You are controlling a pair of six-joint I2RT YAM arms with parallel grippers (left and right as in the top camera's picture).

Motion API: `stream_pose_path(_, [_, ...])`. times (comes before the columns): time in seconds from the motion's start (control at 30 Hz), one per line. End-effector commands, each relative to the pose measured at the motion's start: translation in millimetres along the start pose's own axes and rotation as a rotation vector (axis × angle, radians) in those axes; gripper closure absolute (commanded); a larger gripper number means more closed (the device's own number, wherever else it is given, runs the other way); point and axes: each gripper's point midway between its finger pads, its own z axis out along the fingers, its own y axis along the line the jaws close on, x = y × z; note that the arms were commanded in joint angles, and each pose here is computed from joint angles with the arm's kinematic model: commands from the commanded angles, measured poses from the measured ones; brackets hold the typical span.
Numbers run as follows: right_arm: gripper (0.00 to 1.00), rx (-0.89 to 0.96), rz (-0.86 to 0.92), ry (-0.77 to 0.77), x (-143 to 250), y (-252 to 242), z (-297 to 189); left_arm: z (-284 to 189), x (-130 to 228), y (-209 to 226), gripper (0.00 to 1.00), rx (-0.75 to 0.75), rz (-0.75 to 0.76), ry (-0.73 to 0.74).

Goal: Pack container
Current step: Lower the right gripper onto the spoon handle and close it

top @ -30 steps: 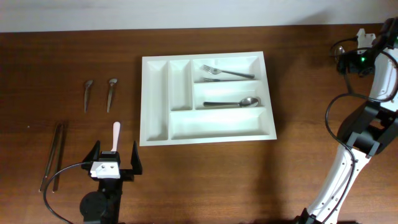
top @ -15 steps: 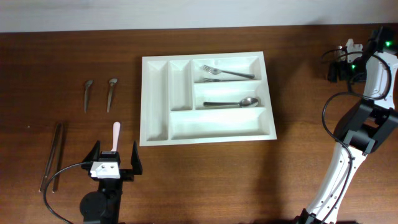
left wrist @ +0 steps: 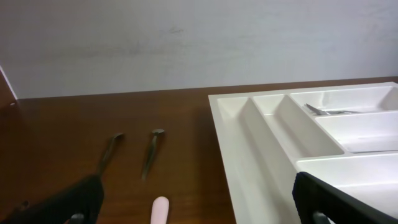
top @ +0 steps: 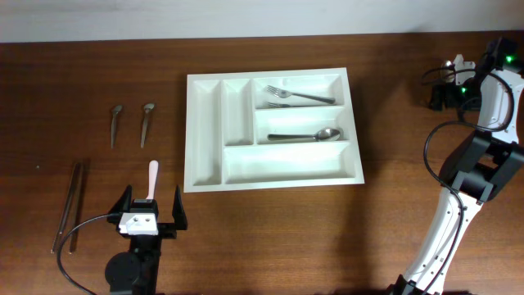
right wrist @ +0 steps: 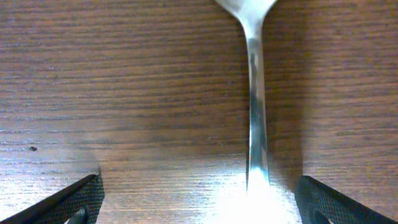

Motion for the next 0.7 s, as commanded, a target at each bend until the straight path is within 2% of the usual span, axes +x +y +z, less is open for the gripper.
stream_pose_path(0.0, [0.01,-0.025,0.009,0.060,16,6,27,0,1,-2,0.01,0.012,0.012,0.001])
stream_pose_path(0.2, [0.00,-0.021,0.008,0.052,14,4,35,0,1,-2,0.01,0.012,0.012,0.001])
stream_pose_path(0.3, [0.05,-0.016,0.010,0.041,12,3,36,0,1,-2,0.01,0.012,0.012,0.001])
stream_pose_path(0.4, [0.16,-0.008,0.012,0.024,8,1,36,0,1,-2,0.01,0.012,0.012,0.001])
stream_pose_path(0.5, [0.36,-0.003,0.011,0.014,5,-1,36,0,1,-2,0.01,0.012,0.012,0.001])
stream_pose_path(0.67, [0.38,0.002,0.011,0.004,3,-2,36,0,1,-2,0.01,0.012,0.012,0.001])
